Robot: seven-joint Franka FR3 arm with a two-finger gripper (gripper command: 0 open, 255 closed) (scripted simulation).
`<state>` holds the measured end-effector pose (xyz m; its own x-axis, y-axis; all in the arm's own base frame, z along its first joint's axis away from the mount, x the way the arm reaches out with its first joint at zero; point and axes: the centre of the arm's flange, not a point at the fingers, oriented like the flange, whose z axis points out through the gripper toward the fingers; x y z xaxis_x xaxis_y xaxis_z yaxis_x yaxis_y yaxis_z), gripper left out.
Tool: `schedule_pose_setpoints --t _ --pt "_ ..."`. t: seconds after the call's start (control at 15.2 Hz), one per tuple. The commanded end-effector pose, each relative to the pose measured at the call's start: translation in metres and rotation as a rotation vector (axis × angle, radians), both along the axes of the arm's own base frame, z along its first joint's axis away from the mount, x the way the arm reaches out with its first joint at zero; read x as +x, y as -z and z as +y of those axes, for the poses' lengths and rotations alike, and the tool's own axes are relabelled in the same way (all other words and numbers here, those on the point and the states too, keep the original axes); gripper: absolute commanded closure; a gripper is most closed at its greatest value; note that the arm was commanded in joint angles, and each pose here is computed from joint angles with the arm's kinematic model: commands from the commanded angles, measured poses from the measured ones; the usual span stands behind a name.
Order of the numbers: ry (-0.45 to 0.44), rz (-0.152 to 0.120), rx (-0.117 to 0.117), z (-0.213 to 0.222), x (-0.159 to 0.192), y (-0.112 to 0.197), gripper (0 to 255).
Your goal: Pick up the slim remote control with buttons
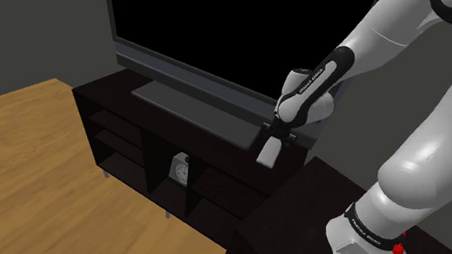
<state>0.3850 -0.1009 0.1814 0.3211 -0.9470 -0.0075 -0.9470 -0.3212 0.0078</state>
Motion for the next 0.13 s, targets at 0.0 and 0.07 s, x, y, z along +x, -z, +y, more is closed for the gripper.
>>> schedule_pose_setpoints --t 0.0,0.07 --pt "0.0 0.0 0.0 -0.0008 0.0008 -0.0066 255" --pt "0.0 0.0 0.0 -0.0008 0.0007 -0.0066 255"
